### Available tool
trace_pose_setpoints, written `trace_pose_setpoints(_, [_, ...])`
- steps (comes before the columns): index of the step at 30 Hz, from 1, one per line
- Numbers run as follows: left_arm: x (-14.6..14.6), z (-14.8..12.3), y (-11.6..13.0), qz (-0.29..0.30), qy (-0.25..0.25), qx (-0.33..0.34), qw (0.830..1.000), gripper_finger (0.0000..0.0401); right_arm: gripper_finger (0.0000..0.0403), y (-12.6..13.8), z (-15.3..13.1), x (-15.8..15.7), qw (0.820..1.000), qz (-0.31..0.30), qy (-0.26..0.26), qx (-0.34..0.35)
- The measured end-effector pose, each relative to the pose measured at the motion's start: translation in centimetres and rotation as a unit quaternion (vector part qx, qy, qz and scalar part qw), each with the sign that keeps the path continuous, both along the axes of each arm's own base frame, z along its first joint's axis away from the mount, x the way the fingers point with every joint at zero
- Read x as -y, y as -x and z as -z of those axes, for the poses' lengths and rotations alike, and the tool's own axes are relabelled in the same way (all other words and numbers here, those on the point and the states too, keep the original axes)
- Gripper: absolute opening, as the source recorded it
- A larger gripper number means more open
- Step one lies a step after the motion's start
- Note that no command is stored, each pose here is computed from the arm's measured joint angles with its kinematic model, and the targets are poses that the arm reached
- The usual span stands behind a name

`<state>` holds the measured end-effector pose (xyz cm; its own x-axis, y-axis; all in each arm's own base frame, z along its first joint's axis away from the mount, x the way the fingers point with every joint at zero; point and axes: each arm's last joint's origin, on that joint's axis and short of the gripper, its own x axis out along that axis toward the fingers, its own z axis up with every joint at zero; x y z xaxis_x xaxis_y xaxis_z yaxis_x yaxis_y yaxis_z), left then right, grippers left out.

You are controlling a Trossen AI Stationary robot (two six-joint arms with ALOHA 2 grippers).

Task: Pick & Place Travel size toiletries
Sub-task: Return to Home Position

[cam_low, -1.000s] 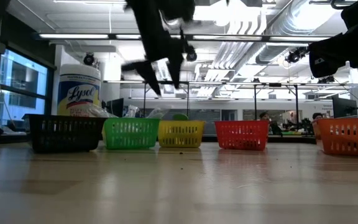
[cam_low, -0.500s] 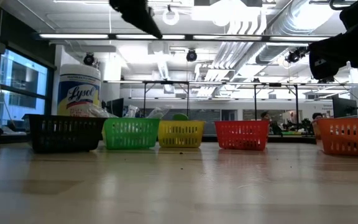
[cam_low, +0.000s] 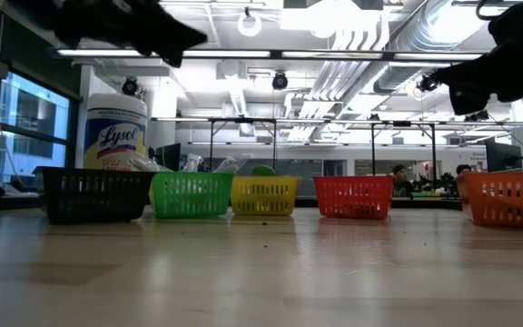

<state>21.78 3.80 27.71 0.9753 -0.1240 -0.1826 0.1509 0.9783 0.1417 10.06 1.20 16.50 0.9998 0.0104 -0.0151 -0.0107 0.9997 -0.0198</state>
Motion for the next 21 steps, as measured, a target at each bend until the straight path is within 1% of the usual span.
trace_pose_setpoints(2, [0.3,1.1,0.9,0.011,0.012,0.041,0.999,0.0001,0.0002,0.0,0.0,0.1,1.000,-0.012,-0.012,0.001])
trace_pose_setpoints(4, [0.5,2.8,1.9,0.006,0.018,0.049,0.999,0.0000,0.0002,0.0,0.0,0.0,0.999,-0.026,-0.023,-0.002])
trace_pose_setpoints(6, [0.7,4.1,2.9,-0.001,0.019,0.056,0.998,0.0000,0.0002,0.0,0.0,0.0,0.999,-0.025,-0.031,-0.002])
trace_pose_setpoints(9, [1.3,4.8,4.4,-0.006,0.022,0.075,0.997,0.0000,0.0002,0.0,0.0,0.1,0.999,-0.023,-0.037,-0.001])
trace_pose_setpoints(12, [2.2,5.5,5.7,-0.037,0.018,0.060,0.997,0.0000,0.0002,0.0,0.0,0.0,0.999,-0.024,-0.040,-0.002])
trace_pose_setpoints(14, [2.9,5.3,6.8,-0.053,-0.002,0.055,0.997,0.0000,0.0002,0.0,0.0,0.0,0.999,-0.024,-0.040,-0.001])
trace_pose_setpoints(16, [3.6,5.1,7.8,-0.056,-0.026,0.054,0.997,0.0000,0.0002,0.0,0.0,0.0,0.999,-0.028,-0.040,-0.001])
trace_pose_setpoints(19, [4.2,5.4,8.7,-0.041,-0.054,0.093,0.993,0.0000,0.0002,0.0,-0.1,0.0,0.998,-0.040,-0.040,0.004])
trace_pose_setpoints(21, [4.3,6.1,8.9,-0.043,-0.069,0.099,0.992,0.0000,0.0002,0.0,-0.2,-0.1,0.998,-0.043,-0.040,0.009])
